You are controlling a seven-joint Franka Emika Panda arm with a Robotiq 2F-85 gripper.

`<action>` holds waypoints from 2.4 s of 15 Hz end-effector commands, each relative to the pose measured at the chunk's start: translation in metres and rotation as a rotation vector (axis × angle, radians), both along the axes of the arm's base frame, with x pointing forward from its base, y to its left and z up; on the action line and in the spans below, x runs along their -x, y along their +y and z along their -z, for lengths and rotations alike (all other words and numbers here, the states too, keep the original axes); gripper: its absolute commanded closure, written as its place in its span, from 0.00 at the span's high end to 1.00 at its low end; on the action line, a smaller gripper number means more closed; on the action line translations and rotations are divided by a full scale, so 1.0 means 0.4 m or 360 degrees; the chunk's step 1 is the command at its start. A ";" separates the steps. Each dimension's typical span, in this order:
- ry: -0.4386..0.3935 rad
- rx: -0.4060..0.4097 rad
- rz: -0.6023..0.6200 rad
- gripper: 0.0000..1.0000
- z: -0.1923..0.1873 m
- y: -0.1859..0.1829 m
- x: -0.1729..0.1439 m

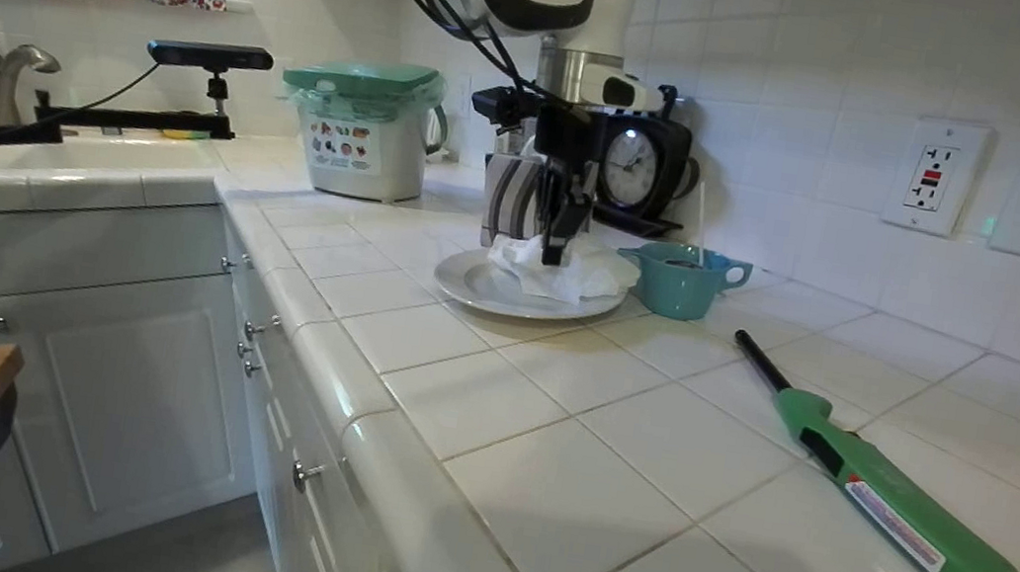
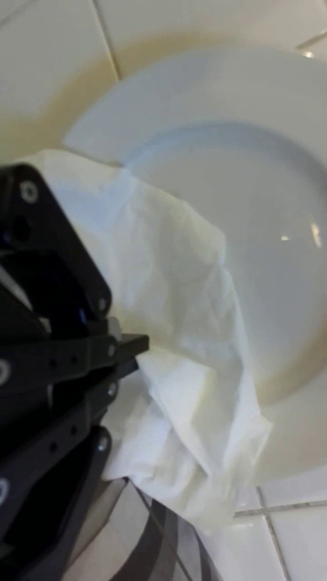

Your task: Wipe the plate using the tissue

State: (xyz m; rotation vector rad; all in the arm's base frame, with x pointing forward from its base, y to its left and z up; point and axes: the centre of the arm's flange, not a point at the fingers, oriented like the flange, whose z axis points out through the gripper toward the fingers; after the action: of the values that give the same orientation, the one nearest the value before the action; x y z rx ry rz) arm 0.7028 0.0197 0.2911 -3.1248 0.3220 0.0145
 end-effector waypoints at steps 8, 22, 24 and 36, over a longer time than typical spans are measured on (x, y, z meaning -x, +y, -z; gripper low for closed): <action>0.0043 -0.0017 -0.0218 0.00 -0.004 0.065 0.067; 0.0158 0.0038 -0.0014 0.00 0.031 -0.124 0.127; 0.0153 0.0039 0.0005 0.00 0.037 -0.142 0.117; 0.0009 0.0111 -0.0117 0.00 0.049 -0.082 0.009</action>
State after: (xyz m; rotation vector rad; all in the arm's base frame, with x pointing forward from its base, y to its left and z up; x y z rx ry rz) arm 0.6847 -0.0225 0.2781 -3.1852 0.2751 0.0364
